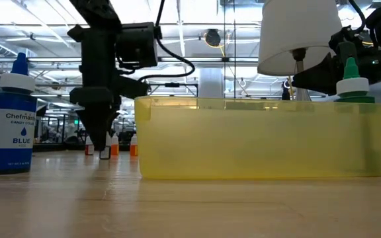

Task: Pick & Place food coloring
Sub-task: Put the right small black food coloring bottle into the yellow bin

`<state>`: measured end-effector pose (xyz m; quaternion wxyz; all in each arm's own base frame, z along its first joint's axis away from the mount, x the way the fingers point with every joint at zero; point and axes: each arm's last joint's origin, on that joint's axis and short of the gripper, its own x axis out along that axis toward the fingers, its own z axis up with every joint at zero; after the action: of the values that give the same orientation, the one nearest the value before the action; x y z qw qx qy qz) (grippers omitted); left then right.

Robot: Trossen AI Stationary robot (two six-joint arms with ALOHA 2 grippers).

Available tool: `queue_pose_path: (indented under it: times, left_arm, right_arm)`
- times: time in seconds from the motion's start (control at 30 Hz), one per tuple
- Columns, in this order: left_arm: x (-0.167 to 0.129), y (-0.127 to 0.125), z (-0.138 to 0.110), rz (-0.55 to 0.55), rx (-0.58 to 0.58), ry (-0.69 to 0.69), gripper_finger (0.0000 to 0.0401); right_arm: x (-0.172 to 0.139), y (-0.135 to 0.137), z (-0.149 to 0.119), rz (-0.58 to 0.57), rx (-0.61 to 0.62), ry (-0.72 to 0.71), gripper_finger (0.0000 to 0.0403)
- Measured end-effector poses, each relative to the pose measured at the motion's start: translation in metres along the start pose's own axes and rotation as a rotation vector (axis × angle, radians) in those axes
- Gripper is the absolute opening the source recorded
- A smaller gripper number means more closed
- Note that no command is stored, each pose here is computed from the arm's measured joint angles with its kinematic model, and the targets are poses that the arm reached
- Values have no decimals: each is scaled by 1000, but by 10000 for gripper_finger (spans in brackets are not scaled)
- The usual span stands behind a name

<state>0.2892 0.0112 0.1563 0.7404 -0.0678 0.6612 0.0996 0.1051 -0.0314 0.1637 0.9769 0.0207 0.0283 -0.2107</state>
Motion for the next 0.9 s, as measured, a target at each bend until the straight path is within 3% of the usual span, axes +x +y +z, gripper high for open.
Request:
queue_pose_path:
  times: [0.7, 0.9]
  left_arm:
    - [4, 2, -2, 46, 39, -10, 230]
    - [4, 0, -2, -1, 38, -2, 230]
  right_arm:
    - [0, 0, 0, 0, 0, 0, 181]
    - [0, 0, 0, 0, 0, 0, 181]
